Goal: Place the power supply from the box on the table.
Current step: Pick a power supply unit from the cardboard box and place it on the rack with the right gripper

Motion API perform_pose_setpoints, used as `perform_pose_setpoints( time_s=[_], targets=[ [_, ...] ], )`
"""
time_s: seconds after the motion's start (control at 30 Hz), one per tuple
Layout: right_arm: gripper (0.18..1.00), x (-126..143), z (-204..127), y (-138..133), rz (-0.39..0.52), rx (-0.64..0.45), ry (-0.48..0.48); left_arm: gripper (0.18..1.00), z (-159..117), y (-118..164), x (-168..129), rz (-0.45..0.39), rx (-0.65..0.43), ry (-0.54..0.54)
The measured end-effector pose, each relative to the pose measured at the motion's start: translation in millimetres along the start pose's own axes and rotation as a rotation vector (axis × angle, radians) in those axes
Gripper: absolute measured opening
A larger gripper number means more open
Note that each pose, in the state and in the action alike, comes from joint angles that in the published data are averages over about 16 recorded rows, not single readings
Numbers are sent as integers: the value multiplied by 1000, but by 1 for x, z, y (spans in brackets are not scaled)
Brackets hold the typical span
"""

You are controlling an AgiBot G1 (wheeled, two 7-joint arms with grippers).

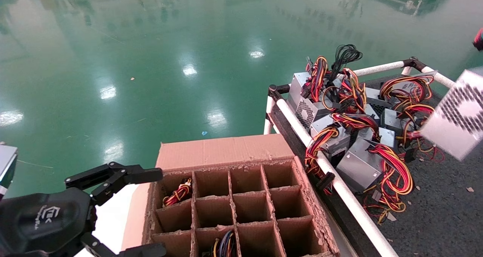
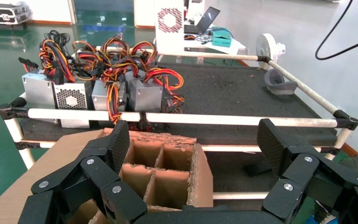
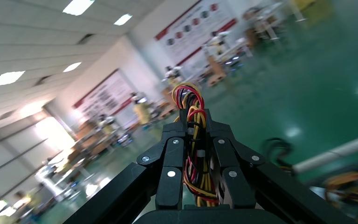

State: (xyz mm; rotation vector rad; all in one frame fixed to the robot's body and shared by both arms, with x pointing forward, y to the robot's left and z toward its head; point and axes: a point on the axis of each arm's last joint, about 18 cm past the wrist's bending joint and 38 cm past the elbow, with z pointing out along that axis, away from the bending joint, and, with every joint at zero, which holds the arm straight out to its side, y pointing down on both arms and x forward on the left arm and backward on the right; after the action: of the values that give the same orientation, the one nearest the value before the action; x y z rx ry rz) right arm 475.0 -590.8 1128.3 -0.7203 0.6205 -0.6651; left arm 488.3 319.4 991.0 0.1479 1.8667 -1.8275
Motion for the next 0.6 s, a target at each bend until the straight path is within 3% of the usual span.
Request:
perform_pose_setpoints(
  time_s=[0.3,0.6],
  targets=[
    [233,29,-7,11,-21,10,120,1001,0,0,0,0,0,0],
    [233,40,-8,24,-33,-12,151,1001,0,0,0,0,0,0]
  ],
)
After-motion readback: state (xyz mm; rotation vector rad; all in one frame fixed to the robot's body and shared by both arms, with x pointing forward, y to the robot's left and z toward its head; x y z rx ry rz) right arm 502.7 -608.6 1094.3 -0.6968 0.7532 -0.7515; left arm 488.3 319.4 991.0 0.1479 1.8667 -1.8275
